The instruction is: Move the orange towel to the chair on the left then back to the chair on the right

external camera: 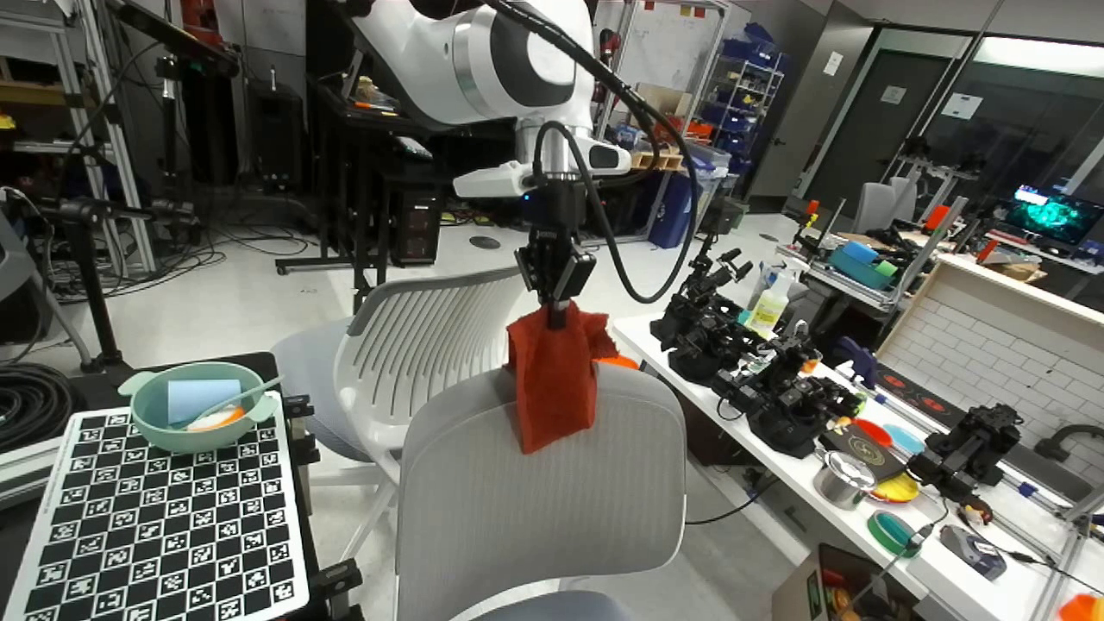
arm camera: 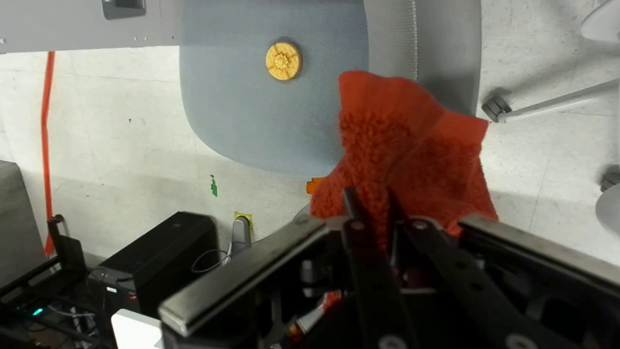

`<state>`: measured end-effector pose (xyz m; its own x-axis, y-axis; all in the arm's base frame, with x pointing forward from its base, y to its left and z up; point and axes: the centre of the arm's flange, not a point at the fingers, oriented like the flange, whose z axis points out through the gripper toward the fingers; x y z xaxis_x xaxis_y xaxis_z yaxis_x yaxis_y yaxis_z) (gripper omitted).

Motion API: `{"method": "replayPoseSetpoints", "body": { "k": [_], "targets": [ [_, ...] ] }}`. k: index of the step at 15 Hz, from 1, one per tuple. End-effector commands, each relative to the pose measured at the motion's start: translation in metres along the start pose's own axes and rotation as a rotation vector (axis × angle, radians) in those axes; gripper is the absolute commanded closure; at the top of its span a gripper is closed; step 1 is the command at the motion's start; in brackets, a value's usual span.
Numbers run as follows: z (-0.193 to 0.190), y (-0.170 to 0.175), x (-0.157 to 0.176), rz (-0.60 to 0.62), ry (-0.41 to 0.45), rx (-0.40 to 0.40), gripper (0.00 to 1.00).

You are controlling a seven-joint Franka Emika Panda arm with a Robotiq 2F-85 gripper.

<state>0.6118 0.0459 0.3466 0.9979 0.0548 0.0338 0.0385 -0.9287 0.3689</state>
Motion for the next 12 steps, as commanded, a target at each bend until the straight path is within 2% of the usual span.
{"method": "replayPoseSetpoints", "body": {
  "k": [1,12],
  "targets": [
    [0.003,-0.002,-0.005,-0.002,0.025,-0.013,0.95],
    [-0.015,-0.017,0.012,-0.021,0.109,0.029,0.90]
  ]
}}
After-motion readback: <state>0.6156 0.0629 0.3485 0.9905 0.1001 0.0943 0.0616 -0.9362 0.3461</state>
